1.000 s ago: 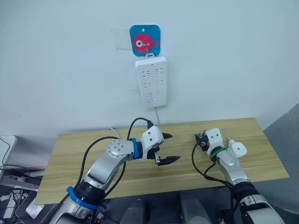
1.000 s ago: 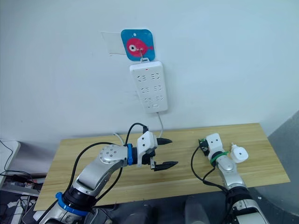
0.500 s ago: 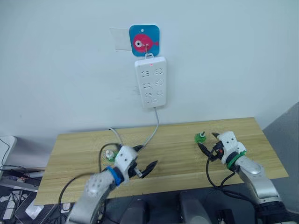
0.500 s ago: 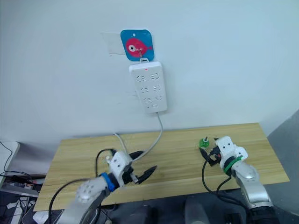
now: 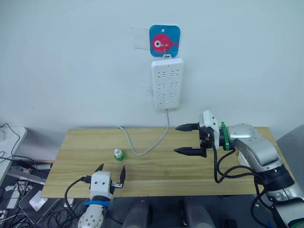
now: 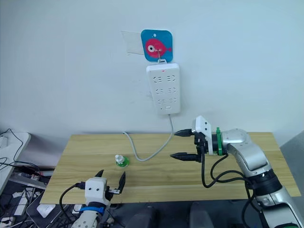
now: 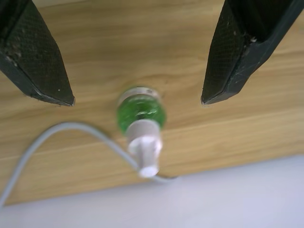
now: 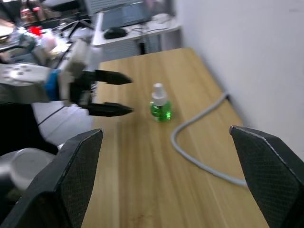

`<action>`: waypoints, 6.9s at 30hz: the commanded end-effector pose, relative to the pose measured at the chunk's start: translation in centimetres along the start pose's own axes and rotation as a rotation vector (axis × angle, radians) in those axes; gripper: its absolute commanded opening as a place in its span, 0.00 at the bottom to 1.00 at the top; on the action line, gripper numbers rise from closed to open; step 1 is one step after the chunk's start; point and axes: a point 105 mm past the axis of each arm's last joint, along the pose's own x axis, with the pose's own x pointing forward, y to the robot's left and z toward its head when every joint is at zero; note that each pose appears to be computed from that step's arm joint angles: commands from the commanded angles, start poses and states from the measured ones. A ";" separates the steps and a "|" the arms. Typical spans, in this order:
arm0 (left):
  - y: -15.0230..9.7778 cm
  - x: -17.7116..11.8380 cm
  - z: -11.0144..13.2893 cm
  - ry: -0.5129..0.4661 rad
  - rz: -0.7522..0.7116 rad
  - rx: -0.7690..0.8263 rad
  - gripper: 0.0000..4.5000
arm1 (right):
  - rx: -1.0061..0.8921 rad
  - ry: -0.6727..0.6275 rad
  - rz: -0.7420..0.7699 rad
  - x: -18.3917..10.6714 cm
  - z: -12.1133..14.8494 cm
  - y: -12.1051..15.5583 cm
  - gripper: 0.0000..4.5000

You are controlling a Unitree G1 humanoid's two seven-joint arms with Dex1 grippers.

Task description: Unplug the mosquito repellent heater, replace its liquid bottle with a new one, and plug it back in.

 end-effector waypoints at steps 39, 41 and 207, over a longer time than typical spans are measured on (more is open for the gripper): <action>-5.6 5.5 6.9 -0.221 -0.499 0.119 0.48 | -0.015 -0.049 -0.160 0.1 1.3 -0.1 1.00; -7.6 4.6 8.7 -0.207 -0.683 0.133 0.48 | -0.014 -0.053 -0.164 0.2 1.1 0.4 1.00; -11.7 4.1 14.1 -0.164 -1.425 0.311 0.48 | 0.009 -0.118 -0.264 2.3 1.7 -0.1 1.00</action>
